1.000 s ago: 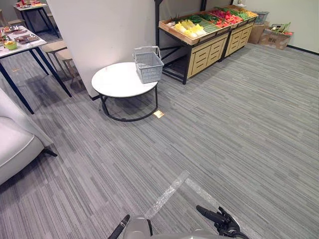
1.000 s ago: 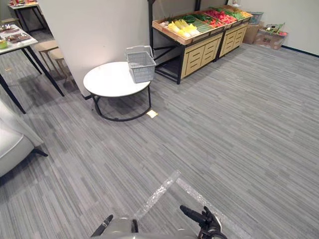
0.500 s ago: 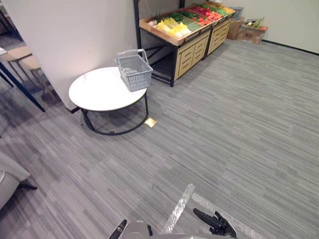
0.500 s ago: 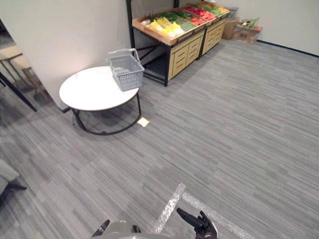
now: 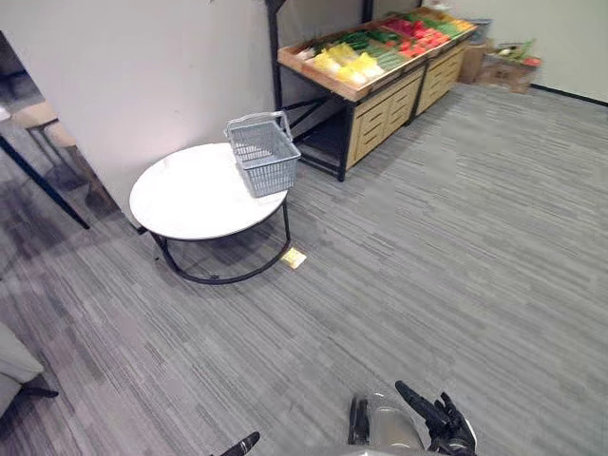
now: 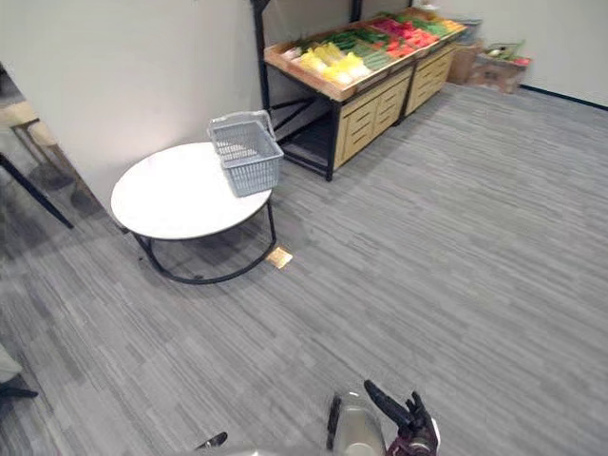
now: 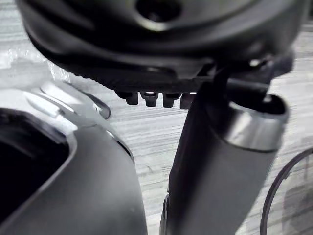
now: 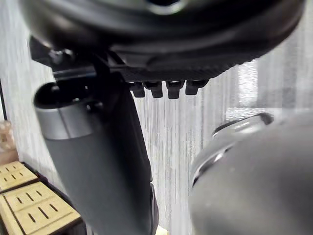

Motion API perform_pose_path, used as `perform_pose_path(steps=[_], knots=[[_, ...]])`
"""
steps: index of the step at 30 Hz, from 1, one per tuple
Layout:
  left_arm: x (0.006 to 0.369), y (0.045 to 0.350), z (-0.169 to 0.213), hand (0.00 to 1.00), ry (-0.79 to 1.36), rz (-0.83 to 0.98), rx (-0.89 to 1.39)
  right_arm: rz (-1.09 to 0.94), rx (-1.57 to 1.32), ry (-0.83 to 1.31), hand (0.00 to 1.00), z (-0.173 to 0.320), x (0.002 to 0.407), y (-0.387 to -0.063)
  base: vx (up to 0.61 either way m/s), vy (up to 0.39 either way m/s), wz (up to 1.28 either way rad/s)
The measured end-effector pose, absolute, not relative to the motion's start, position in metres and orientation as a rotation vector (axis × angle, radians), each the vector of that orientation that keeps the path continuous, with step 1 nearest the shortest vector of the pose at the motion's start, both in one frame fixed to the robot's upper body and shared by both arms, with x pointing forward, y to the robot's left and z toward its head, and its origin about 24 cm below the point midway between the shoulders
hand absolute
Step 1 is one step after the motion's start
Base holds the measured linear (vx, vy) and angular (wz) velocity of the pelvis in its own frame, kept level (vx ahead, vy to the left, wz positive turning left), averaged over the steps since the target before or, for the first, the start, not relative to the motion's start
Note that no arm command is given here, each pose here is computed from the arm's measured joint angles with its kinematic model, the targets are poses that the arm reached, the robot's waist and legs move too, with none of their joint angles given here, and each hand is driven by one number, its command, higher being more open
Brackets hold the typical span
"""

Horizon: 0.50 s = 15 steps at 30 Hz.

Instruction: Pick vegetable in the basket

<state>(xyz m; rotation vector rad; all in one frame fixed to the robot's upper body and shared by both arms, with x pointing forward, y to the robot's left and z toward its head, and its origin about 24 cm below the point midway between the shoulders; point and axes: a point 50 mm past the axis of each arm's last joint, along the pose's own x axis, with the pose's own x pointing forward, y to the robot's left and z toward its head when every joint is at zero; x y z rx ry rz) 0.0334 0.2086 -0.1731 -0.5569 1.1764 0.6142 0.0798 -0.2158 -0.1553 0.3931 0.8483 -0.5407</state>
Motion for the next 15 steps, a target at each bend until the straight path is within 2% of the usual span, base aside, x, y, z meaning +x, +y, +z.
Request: perform_pose_path(steps=[2,9,12,15], knots=[[0.034,0.198,-0.175,1.00,1.180,0.627,-0.607,-0.547,0.347,0.862,1.00,-0.155,0.079,-0.226,0.63,-0.291,0.33],[0.032,0.198,-0.175,1.00,1.143,0.679,-0.644,-0.487,0.266,0.925,1.00,-0.156,0.080,-0.225,0.51,-0.194,0.08],[0.037,0.190,-0.175,1.00,1.098,0.733,-0.724,-0.497,0.258,0.930,1.00,-0.155,0.075,-0.228,0.40,-0.066,-0.04],[0.048,0.196,-0.171,1.00,1.016,0.723,-0.763,-0.505,0.279,0.957,1.00,-0.158,0.069,-0.222,0.42,0.034,-0.21]])
